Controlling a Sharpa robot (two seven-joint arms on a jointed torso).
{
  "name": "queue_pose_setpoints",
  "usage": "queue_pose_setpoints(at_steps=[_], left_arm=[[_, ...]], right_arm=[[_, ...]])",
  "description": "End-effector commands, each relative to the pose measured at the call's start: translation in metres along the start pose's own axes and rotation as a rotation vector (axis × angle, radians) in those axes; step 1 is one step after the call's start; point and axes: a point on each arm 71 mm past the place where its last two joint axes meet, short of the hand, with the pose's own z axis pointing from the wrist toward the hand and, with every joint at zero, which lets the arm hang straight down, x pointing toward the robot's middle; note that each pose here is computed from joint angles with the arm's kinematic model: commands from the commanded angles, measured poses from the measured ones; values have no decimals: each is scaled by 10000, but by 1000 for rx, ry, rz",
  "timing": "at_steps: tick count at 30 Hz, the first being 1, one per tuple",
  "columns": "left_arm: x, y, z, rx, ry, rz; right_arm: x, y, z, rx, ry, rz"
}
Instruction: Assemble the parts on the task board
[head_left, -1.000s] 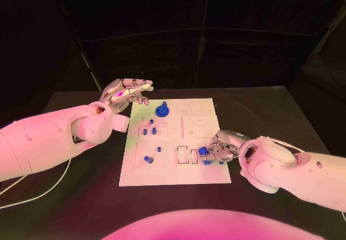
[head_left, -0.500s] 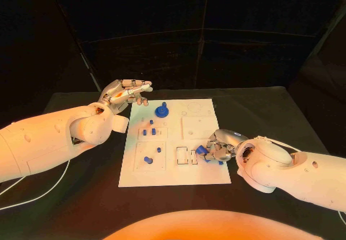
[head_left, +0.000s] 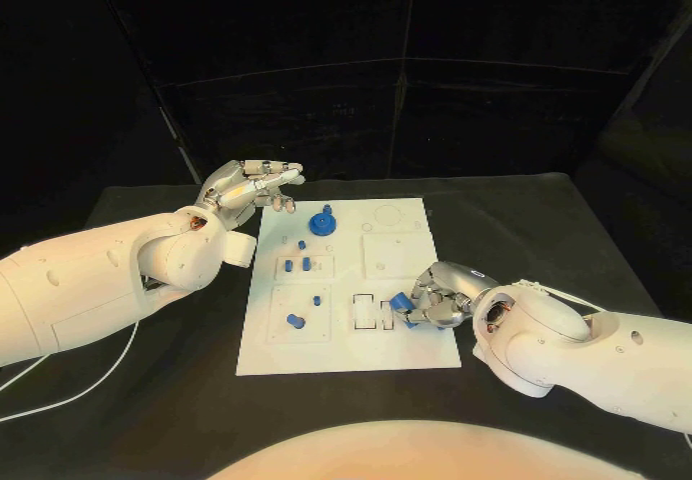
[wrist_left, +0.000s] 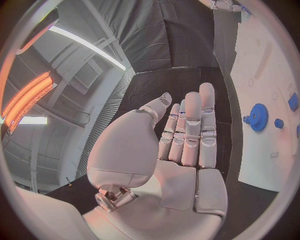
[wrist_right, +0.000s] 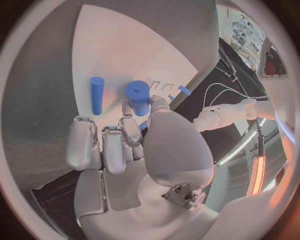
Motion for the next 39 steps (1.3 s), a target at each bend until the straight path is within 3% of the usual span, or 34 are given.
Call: queue_pose_setpoints(at_steps=[1,13,27,39], left_arm=[[31,-6,6,-2,23,-13],[42,-1,5,-9,31,-16],[67,3,15,-13,38,-19],[76,7,20,-16,43,-21]], right_arm=[[-62,67,-29,-48,-74,79],[-11,183,18,-71,-62,106],[139,354,164,-70,19,91],[170,397,219,-61,21,89]])
